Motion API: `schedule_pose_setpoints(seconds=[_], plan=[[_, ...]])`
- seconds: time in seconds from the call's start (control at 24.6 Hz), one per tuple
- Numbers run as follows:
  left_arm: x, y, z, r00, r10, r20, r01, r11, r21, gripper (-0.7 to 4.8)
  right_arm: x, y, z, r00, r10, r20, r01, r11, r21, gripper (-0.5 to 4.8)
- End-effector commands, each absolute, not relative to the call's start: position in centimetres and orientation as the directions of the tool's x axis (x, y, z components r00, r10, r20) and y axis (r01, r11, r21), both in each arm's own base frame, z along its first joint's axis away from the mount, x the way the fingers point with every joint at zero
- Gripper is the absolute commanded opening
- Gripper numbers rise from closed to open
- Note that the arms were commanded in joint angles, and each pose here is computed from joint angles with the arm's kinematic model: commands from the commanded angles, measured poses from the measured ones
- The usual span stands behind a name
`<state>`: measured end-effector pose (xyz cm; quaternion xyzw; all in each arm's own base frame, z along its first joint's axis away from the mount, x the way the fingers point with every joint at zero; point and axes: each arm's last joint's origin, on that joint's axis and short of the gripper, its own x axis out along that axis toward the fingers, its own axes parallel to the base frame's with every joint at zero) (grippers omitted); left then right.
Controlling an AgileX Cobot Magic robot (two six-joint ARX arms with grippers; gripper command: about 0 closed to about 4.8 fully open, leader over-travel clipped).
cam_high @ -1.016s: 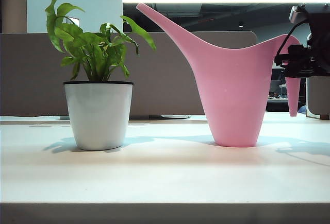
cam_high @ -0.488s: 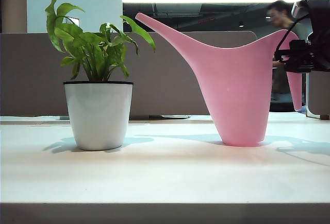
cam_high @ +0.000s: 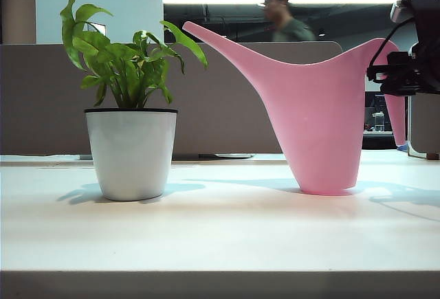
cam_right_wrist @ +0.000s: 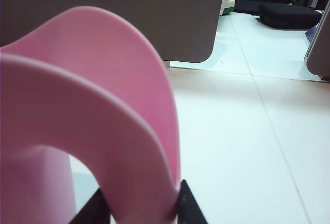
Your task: Pick up the watering can from the table, water the potted plant, and put the can back.
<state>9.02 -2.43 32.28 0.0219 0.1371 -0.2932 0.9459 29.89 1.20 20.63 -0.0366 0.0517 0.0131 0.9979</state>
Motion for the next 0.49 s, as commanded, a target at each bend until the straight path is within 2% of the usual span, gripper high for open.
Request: schedule_pose_setpoints(seconds=[0.04,0.28,0.49], plan=[[8.9,-2.4,32.6,0.793,-0.551,-0.260,0.564,0.826,-0.029,-0.05,30.0,1.1,22.1,1.000,0.013,0.002,-0.013,0.999,-0.053,0.43],[8.9,-2.4,32.6,0.793,-0.551,-0.261,0.564,0.825,-0.030,-0.05,30.5,1.2,20.7,0.999,0.014,-0.046,-0.016,0.999,-0.046,0.44],[8.9,-2.4,32.4,0.789,-0.550,-0.274,0.563,0.826,-0.036,-0.05,30.8,1.2,20.5,1.000,0.014,-0.023,-0.014,1.000,0.004,0.44]])
